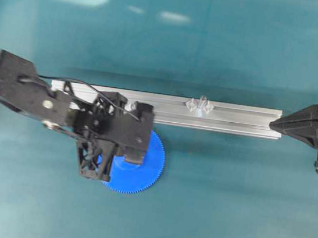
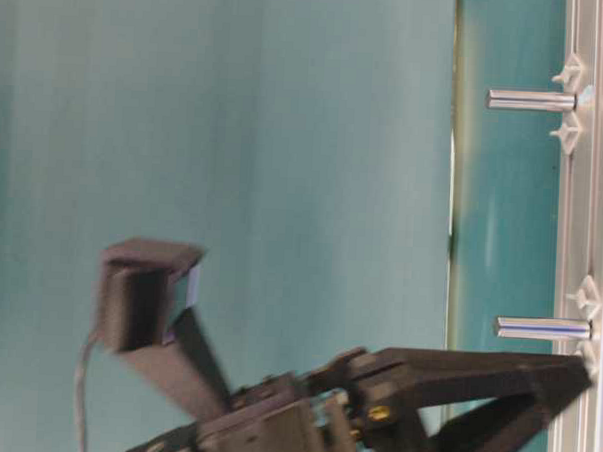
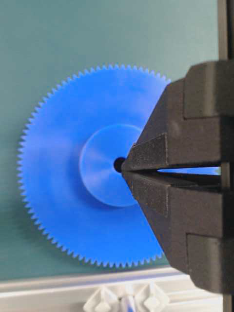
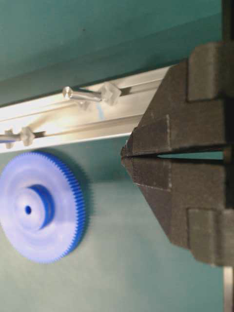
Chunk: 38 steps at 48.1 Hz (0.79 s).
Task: Insert the large gear onto the shaft.
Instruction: 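Position the left gripper above the blue gear's hub and lower it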
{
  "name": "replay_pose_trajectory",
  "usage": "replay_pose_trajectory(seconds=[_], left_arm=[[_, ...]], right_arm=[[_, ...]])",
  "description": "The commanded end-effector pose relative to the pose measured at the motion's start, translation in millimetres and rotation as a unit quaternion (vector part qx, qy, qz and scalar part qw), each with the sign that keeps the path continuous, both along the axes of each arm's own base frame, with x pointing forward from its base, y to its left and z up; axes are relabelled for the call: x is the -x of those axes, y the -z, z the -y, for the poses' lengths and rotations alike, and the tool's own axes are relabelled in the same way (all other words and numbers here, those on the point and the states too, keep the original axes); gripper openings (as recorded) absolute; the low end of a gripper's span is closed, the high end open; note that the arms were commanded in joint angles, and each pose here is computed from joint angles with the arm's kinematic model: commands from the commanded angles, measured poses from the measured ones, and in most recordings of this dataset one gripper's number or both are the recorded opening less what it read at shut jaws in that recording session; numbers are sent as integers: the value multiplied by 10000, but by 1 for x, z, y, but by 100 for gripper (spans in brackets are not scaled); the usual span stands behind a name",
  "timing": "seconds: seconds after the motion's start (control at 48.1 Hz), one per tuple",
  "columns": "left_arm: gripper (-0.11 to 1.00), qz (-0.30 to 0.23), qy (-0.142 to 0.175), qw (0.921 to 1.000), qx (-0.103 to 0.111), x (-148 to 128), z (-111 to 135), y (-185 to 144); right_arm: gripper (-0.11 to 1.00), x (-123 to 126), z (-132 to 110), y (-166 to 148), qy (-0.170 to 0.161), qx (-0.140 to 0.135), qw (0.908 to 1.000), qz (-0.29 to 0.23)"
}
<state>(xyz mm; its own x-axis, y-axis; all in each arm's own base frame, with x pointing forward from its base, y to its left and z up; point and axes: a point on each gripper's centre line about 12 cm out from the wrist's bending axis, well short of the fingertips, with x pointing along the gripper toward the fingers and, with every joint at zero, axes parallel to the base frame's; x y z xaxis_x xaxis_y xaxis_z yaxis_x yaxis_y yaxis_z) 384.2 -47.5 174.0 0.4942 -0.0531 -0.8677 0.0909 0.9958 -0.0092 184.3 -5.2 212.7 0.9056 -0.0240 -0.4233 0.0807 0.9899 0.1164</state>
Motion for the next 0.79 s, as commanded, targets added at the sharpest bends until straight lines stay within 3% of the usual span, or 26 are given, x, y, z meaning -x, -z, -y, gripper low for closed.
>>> replay_pose_trajectory(seconds=[0.0, 0.457, 0.769], left_arm=[[0, 26, 49, 10000, -19, -7, 3, -8], [0, -529, 48, 9985, -98, -20, 5, 10], [1, -557, 89, 9983, -123, -23, 5, 12]], right_arm=[[2, -2, 0, -3, 24, -33, 10000, 39], [2, -1, 0, 0, 24, -34, 10000, 9], [2, 0, 1, 3, 48, -35, 10000, -22]])
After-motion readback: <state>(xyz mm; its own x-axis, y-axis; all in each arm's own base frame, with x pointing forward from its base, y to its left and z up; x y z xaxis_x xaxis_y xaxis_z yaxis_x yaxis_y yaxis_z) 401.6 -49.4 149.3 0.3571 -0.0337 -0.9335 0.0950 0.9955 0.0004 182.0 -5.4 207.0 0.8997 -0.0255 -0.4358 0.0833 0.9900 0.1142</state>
